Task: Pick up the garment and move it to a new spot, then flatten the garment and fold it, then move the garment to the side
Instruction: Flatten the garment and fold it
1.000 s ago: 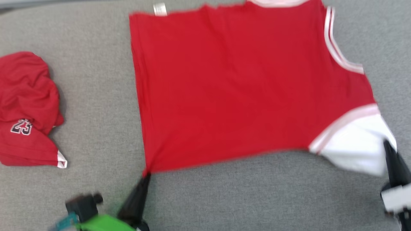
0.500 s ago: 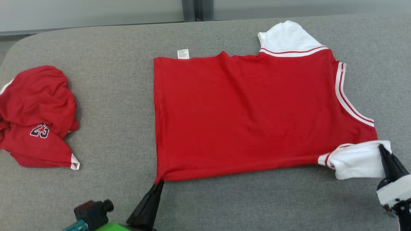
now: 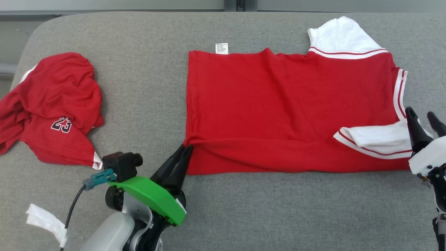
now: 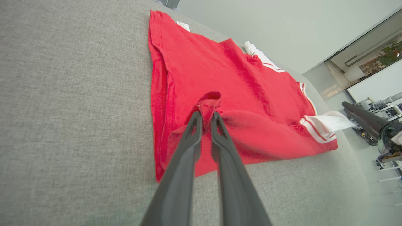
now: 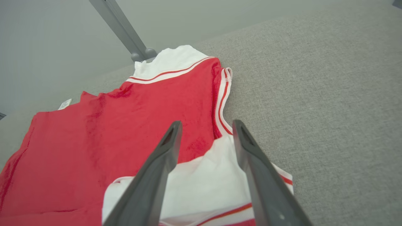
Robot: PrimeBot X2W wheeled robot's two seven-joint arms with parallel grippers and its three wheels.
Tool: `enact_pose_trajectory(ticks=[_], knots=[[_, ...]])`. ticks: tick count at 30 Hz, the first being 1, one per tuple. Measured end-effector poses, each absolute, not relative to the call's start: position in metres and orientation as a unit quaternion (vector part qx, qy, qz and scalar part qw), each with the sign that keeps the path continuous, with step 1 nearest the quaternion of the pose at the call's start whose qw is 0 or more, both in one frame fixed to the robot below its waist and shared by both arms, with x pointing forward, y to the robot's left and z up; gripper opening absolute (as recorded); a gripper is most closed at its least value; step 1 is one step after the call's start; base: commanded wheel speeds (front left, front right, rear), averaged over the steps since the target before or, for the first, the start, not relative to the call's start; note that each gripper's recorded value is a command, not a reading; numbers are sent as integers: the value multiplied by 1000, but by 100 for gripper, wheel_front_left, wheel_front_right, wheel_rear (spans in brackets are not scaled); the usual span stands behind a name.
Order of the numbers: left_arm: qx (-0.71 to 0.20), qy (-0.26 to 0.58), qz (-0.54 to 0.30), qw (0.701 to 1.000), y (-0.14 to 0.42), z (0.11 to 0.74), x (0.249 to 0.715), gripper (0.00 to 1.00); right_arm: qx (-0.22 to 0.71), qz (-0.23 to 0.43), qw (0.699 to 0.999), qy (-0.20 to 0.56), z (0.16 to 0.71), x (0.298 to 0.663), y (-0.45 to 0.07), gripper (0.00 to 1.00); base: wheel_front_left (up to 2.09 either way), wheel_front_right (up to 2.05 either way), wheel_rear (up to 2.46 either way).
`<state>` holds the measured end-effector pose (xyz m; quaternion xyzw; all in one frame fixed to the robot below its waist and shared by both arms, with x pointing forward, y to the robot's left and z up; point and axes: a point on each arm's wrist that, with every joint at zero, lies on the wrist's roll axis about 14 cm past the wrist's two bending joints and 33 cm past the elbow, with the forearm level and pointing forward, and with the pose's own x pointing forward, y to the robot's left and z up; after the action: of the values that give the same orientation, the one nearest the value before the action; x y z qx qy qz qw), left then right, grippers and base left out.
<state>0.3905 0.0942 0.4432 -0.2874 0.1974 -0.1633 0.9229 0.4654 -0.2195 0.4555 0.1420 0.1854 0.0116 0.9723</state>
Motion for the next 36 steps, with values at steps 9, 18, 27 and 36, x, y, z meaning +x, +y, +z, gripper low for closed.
enact_pose_trajectory(ticks=[9, 18, 27, 36], knots=[[-304, 174, -139, 926, 107, 438, 388, 100, 81, -1, 989, 121, 491, 450, -246, 100, 0, 0, 0], [-290, 281, -142, 904, 97, 386, 358, 100, -6, -4, 964, 264, 421, 414, -270, 100, 0, 0, 0], [-289, 326, -161, 886, 86, 364, 359, 44, 7, 20, 934, 357, 367, 414, -254, 100, 0, 0, 0], [-295, 328, -189, 877, 79, 373, 350, 0, 45, 39, 927, 369, 381, 406, -256, 0, 0, 0, 0]])
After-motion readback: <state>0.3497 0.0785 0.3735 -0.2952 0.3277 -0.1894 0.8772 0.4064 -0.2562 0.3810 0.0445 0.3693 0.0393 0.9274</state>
